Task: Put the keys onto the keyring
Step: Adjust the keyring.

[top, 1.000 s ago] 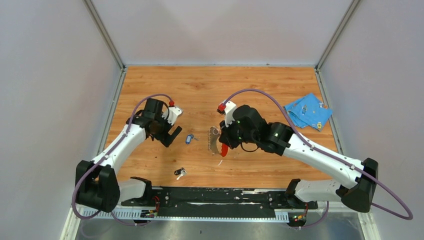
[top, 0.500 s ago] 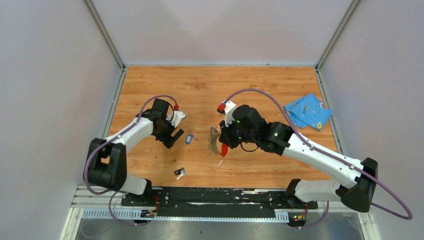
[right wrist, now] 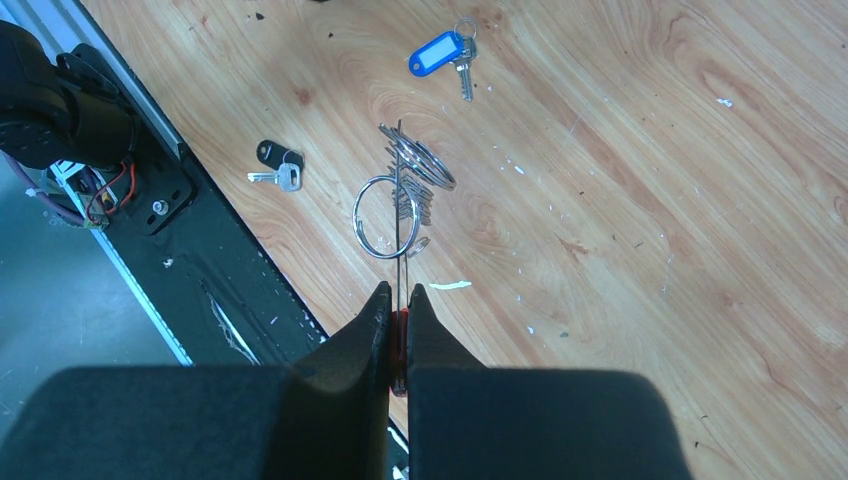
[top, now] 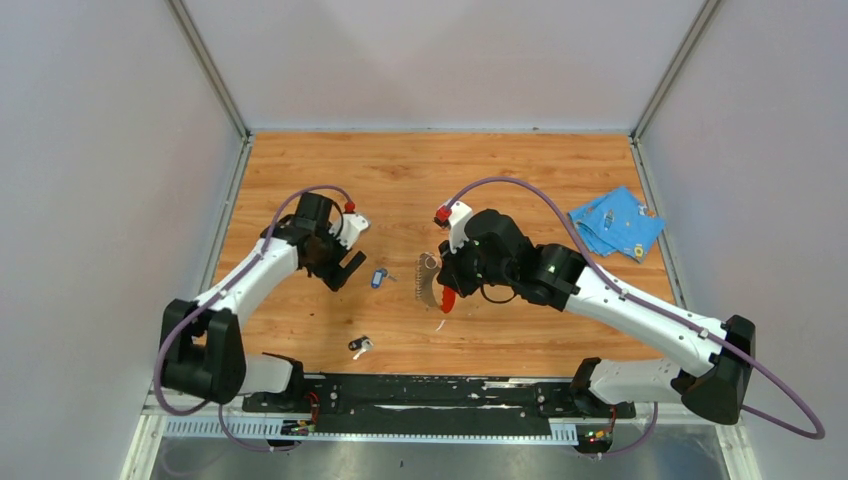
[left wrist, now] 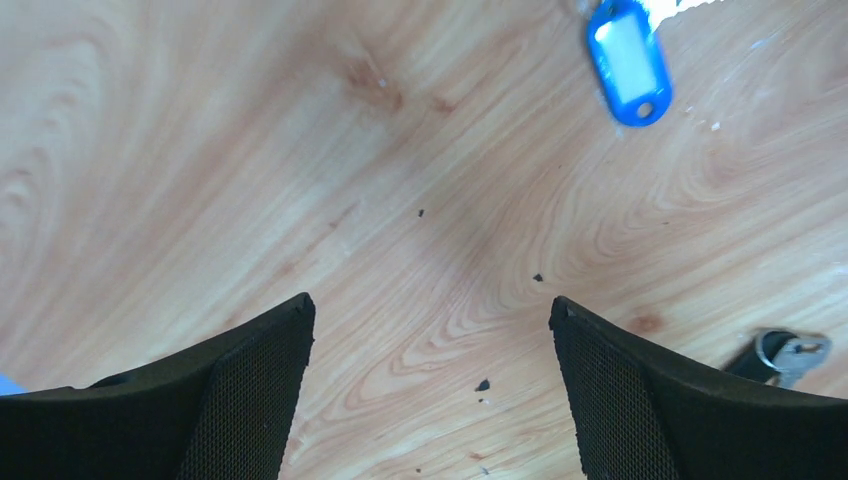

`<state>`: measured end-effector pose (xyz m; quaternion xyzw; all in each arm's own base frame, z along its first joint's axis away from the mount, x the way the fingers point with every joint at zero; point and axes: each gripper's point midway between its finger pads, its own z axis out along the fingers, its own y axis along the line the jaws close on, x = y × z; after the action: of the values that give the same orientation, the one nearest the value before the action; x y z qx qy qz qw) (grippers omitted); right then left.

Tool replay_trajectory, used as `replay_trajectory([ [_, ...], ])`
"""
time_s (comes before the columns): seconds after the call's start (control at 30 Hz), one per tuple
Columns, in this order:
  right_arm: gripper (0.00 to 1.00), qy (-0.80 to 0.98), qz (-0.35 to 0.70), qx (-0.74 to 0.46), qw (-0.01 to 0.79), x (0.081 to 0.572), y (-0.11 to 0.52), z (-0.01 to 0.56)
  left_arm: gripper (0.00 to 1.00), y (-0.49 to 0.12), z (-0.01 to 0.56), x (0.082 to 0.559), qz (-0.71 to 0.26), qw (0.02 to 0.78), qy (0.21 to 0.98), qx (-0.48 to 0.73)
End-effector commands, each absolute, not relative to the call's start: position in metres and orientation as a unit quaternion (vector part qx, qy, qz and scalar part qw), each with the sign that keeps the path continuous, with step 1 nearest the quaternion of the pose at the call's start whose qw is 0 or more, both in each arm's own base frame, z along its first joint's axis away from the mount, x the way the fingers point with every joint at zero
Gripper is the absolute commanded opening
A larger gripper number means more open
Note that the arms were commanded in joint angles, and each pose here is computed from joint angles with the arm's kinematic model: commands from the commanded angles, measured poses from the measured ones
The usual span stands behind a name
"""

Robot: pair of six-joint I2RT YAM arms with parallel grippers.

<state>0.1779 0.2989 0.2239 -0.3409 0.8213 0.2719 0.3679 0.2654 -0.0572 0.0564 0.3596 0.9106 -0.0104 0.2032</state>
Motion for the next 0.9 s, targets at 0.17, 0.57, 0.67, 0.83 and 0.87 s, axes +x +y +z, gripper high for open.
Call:
replay_trajectory([
  [0.17,0.0,0.818,0.281,-0.334,0.376,0.184,0.303,0.231,0.96,-0.086,0.124,0.253,-0.082,0.292,0.879,0.369],
  [0.57,0.0,0.809,0.297,-0.355,0.362,0.179,0.311,0.234,0.91,-0.088,0.21,0.201,-0.077,0.432,0.779,0.448],
  [0.67,0.0,0.805,0.302,-0.367,0.355,0.177,0.315,0.234,0.99,-0.091,0.229,0.185,-0.075,0.464,0.742,0.478],
  [0.83,0.0,0.804,0.301,-0.376,0.347,0.176,0.318,0.228,1.0,-0.095,0.239,0.176,-0.088,0.472,0.73,0.486],
  [0.87,0.0,0.805,0.3,-0.378,0.346,0.177,0.318,0.226,1.0,-0.098,0.237,0.176,-0.097,0.469,0.731,0.487],
])
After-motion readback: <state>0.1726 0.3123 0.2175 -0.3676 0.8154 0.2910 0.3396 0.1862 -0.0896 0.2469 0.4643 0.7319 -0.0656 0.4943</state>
